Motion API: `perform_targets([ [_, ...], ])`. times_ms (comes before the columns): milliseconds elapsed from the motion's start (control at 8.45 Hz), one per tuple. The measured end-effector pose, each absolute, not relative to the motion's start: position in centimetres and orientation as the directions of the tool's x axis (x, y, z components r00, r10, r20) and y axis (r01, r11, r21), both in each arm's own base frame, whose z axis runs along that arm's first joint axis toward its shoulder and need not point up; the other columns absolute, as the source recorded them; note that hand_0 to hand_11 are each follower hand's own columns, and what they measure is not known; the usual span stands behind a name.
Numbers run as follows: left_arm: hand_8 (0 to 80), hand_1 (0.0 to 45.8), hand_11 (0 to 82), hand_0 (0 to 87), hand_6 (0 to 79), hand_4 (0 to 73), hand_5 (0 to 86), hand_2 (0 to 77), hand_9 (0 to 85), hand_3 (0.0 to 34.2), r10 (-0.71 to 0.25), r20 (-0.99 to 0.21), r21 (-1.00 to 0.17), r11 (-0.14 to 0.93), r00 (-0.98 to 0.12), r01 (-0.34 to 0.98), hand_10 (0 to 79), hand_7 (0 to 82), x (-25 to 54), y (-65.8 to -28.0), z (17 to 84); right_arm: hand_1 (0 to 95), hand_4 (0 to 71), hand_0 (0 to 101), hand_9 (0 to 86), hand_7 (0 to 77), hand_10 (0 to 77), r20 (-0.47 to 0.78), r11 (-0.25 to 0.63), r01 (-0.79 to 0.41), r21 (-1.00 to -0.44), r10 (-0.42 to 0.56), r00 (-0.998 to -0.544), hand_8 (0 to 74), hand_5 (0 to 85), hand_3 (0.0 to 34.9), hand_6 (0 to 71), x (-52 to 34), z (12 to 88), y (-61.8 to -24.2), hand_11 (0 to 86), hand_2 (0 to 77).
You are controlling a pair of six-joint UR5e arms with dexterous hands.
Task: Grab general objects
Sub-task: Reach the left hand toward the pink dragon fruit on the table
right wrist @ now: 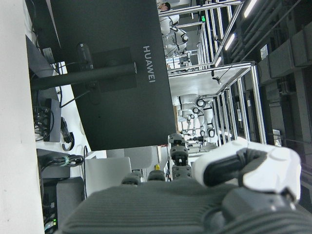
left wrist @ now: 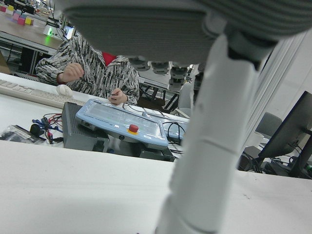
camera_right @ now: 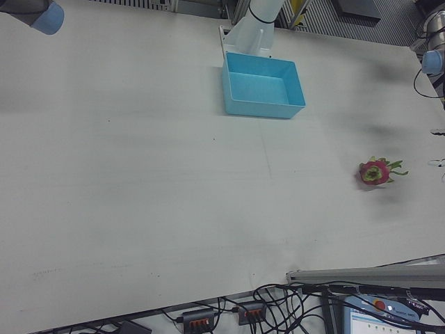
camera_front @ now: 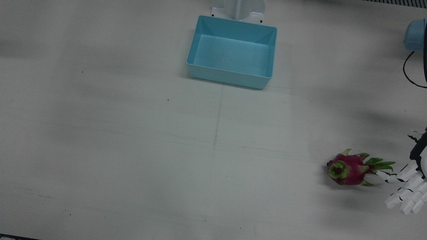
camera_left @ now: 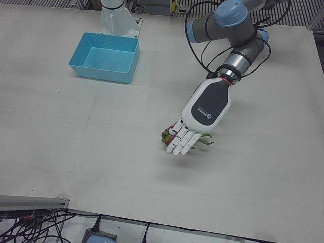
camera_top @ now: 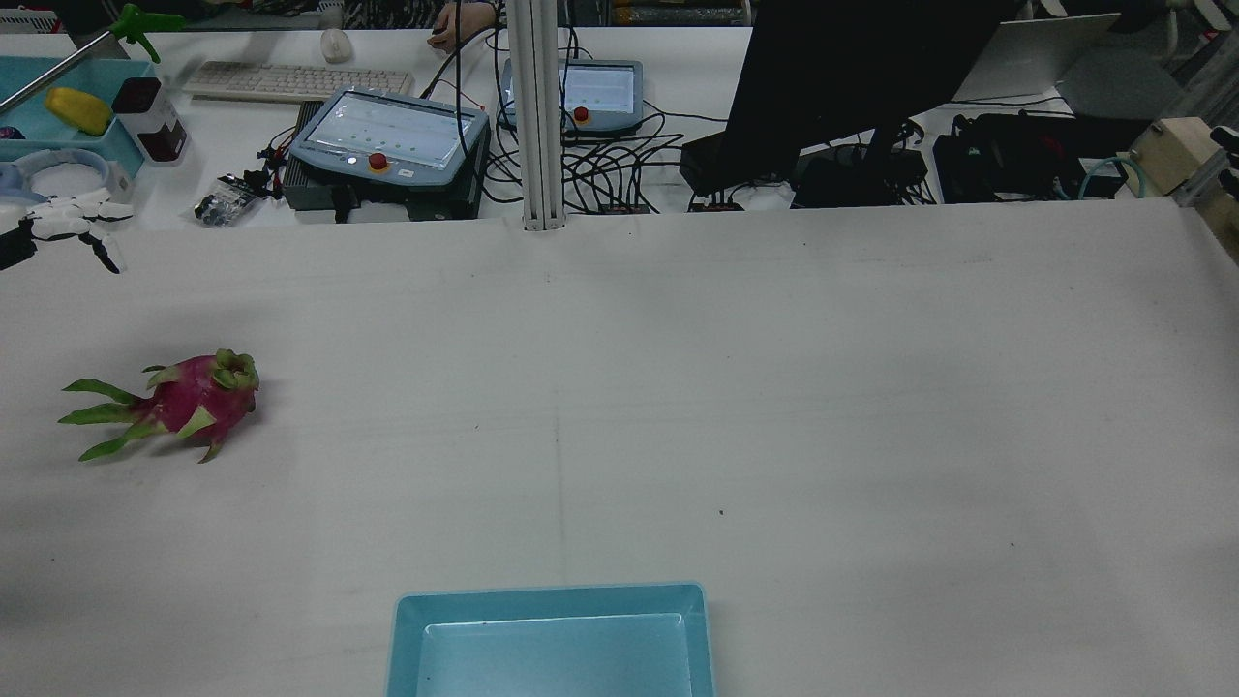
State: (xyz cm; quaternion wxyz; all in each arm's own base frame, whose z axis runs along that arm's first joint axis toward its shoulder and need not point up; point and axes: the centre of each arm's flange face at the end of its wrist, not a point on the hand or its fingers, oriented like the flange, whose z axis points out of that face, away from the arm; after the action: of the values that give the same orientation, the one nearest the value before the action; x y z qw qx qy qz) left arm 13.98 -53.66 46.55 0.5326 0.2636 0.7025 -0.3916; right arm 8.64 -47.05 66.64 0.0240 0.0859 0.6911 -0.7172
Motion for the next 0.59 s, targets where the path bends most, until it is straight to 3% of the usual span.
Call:
perform_targets([
  [118, 2.7, 0.0, 3.3, 76.4, 5.5, 7.1, 44.2, 0.5, 3.3, 0.0, -0.062, -0.954, -0.276, 0.556, -0.292, 0.784, 2.7, 12.0, 17.6, -54.5, 46.1, 39.8, 0.0, 0, 0.5, 0.0, 0.0, -0.156, -0.043, 0.153, -0.987, 0.084, -0.984, 0.0, 0.0, 0.0, 0.0, 8.6, 66.6, -47.1, 0.5, 77.4],
  [237, 2.7, 0.0, 3.3, 58.3, 6.0, 6.0, 47.5, 0.5, 3.3, 0.0, -0.071, -0.955, -0.278, 0.548, -0.287, 0.789, 2.7, 10.4, 20.1, -55.3, 46.1, 39.8, 0.0, 0, 0.5, 0.0, 0.0, -0.156, -0.043, 0.153, -0.987, 0.084, -0.984, 0.0, 0.0, 0.0, 0.0, 8.6, 66.6, -47.1, 0.5, 77.4],
  [355, 2.7, 0.0, 2.7, 58.3, 6.0, 6.0, 47.5, 0.5, 3.3, 0.0, -0.070, -0.958, -0.272, 0.526, -0.278, 0.806, 2.7, 10.4, 21.4, -55.8, 46.2, 39.8, 0.0, 0, 0.5, 0.0, 0.0, -0.156, -0.042, 0.153, -0.987, 0.084, -0.984, 0.0, 0.5, 0.0, 0.0, 8.6, 66.6, -47.1, 0.5, 77.4],
  [591, 2.7, 0.0, 6.0, 57.9, 3.3, 2.7, 38.7, 0.5, 3.3, 0.0, -0.070, -0.963, -0.260, 0.497, -0.260, 0.828, 2.7, 7.1, 22.8, -55.9, 46.8, 39.8, 0.0, 0, 0.5, 0.0, 0.0, -0.156, -0.043, 0.153, -0.987, 0.084, -0.984, 0.0, 0.5, 0.0, 0.0, 8.6, 66.6, -47.1, 0.0, 77.4],
])
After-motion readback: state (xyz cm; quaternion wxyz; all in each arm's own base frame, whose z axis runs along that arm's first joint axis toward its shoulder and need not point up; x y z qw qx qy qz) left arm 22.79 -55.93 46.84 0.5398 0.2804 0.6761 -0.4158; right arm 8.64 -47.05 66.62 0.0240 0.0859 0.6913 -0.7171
